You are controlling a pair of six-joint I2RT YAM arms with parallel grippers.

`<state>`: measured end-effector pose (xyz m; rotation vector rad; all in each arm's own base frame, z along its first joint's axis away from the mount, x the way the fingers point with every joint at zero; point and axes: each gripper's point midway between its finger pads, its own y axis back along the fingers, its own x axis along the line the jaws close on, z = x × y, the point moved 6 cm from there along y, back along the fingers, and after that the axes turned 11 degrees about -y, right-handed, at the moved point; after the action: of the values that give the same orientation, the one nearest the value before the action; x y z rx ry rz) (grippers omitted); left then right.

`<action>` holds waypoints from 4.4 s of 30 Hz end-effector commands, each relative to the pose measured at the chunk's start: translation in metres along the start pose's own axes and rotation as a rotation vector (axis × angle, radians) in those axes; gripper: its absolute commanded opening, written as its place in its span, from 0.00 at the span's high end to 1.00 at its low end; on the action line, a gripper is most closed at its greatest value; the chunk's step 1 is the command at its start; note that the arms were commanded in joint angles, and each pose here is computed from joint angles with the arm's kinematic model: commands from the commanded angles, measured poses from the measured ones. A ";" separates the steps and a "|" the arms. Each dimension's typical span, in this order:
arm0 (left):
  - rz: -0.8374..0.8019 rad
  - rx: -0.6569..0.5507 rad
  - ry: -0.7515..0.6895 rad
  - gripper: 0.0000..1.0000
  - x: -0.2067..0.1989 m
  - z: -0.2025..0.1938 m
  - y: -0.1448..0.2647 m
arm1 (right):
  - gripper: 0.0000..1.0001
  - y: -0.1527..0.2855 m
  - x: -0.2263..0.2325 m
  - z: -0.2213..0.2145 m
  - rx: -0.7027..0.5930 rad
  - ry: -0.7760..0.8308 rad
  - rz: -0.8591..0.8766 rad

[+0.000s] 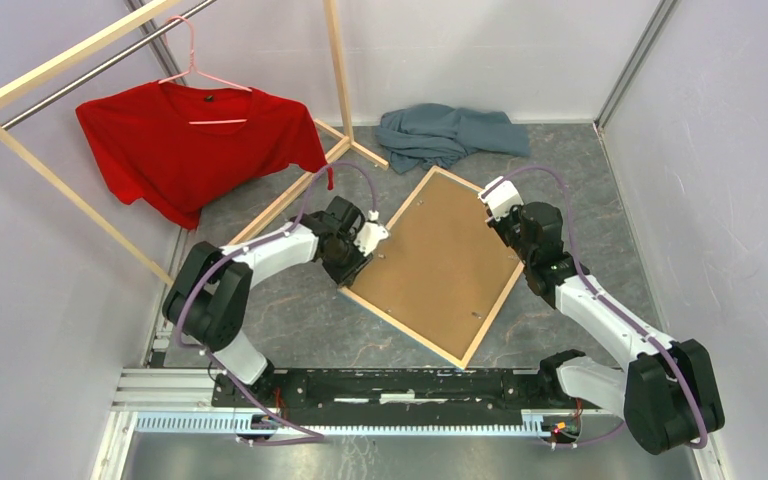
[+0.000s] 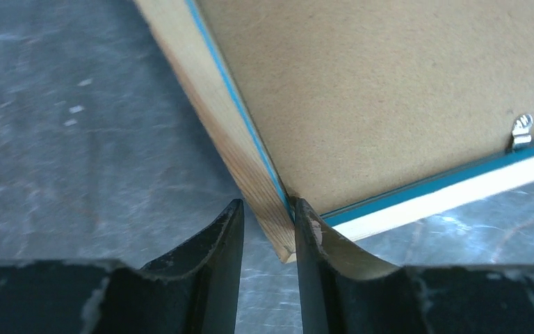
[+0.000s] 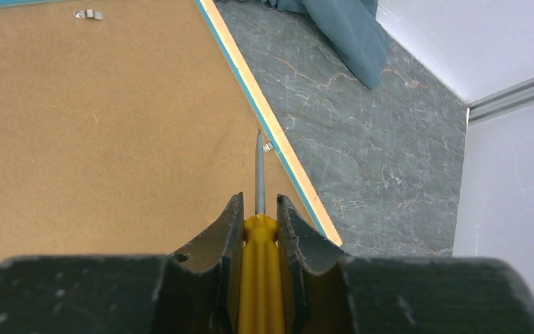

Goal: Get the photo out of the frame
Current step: Adjust the photo frame at the center of the board.

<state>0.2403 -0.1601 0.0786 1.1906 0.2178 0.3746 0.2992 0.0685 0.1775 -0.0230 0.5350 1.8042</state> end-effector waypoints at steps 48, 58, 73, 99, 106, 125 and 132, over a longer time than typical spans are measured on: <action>-0.180 -0.501 -0.212 0.52 -0.058 0.236 0.027 | 1.00 0.031 -0.092 0.014 -0.085 -0.214 -0.476; -0.374 -0.541 -0.180 0.51 -0.101 0.296 -0.020 | 1.00 0.039 -0.113 0.006 -0.076 -0.246 -0.534; -0.357 -0.489 -0.071 0.51 -0.097 0.301 -0.080 | 1.00 0.043 -0.113 0.009 -0.116 -0.267 -0.489; -0.240 -0.416 -0.077 0.51 -0.081 0.294 -0.113 | 1.00 0.035 -0.105 0.008 -0.113 -0.257 -0.414; -0.332 -0.415 -0.110 0.53 -0.099 0.287 -0.103 | 1.00 0.035 -0.105 0.008 -0.113 -0.255 -0.413; -0.557 -0.333 -0.359 0.54 -0.176 0.234 -0.067 | 1.00 0.036 -0.105 0.008 -0.115 -0.261 -0.417; -0.605 -0.290 -0.436 0.54 -0.182 0.211 -0.050 | 1.00 0.036 -0.105 0.009 -0.116 -0.261 -0.415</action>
<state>0.1732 -0.4492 0.0800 0.8367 0.1716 -0.2707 0.2986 -0.0307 0.2177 0.0399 0.2662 1.4047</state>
